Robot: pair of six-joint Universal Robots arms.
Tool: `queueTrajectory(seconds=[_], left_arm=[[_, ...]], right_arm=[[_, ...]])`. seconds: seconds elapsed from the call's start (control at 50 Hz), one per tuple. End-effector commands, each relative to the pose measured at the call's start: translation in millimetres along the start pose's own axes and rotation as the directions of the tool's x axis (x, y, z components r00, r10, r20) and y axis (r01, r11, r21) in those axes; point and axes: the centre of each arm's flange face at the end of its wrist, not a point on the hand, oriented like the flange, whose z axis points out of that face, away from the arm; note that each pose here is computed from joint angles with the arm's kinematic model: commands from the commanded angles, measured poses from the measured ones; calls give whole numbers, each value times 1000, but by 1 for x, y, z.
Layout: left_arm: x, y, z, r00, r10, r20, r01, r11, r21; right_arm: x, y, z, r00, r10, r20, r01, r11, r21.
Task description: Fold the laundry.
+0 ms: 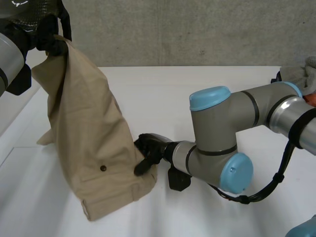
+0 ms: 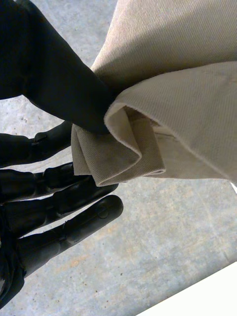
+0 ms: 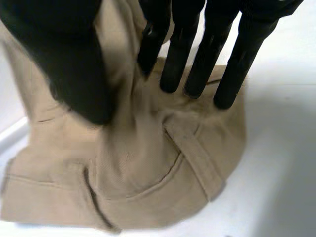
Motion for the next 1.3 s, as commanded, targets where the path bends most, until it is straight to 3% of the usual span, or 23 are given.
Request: queueTrajectory(seconds=[0.02,0.12,0.14,0.18,0.22,0.28,0.34,0.46,0.58,0.66,0.8,0.9,0.98,1.02,1.14,1.22,1.3], left_arm=[[-5,3,-2,1000,9,13,-9,1000,-14],[-13,7,-13,998,59,5,-58,995,-77],[-13,9,-15,998,67,-4,-67,993,-96],[-14,15,-18,997,74,-24,-77,988,-135],[-12,27,-23,995,71,-65,-82,977,-197],[-7,45,-28,992,48,-117,-78,961,-266],[-3,63,-22,989,34,-144,-77,950,-304],[12,132,20,990,44,-136,-95,915,-392],[24,159,72,995,89,-51,-100,945,-310],[38,164,93,994,77,-83,-96,960,-261],[52,157,94,988,99,-116,-127,958,-258],[37,138,78,988,135,-69,-149,952,-268],[33,124,53,982,166,-88,-184,944,-273],[33,124,36,976,188,-113,-213,932,-294],[37,136,-5,957,220,-190,-276,892,-357],[49,152,-38,936,209,-282,-314,855,-412],[57,165,-54,921,176,-349,-329,831,-448]], right_arm=[[13,-46,-28,978,-99,-185,131,976,171],[2,-108,-91,876,-385,-292,464,839,285],[2,-125,-108,816,-468,-338,565,768,300],[0,-137,-118,761,-531,-371,640,707,301],[0,-152,-128,724,-559,-404,683,660,312],[2,-164,-133,720,-557,-414,687,659,306],[16,-163,-117,712,-565,-417,690,673,266],[57,-149,-55,633,-642,-433,754,639,154],[87,-142,2,530,-670,-520,835,519,183],[93,-140,26,487,-636,-599,867,433,247],[96,-153,24,404,-539,-739,911,307,274],[81,-165,-22,416,-526,-742,902,344,261],[67,-170,-69,451,-538,-713,883,386,267],[68,-162,-86,470,-569,-675,867,438,235],[79,-124,-108,529,-645,-551,800,596,70],[91,-87,-114,609,-667,-429,718,693,-58],[98,-62,-110,637,-692,-339,708,699,-97]])
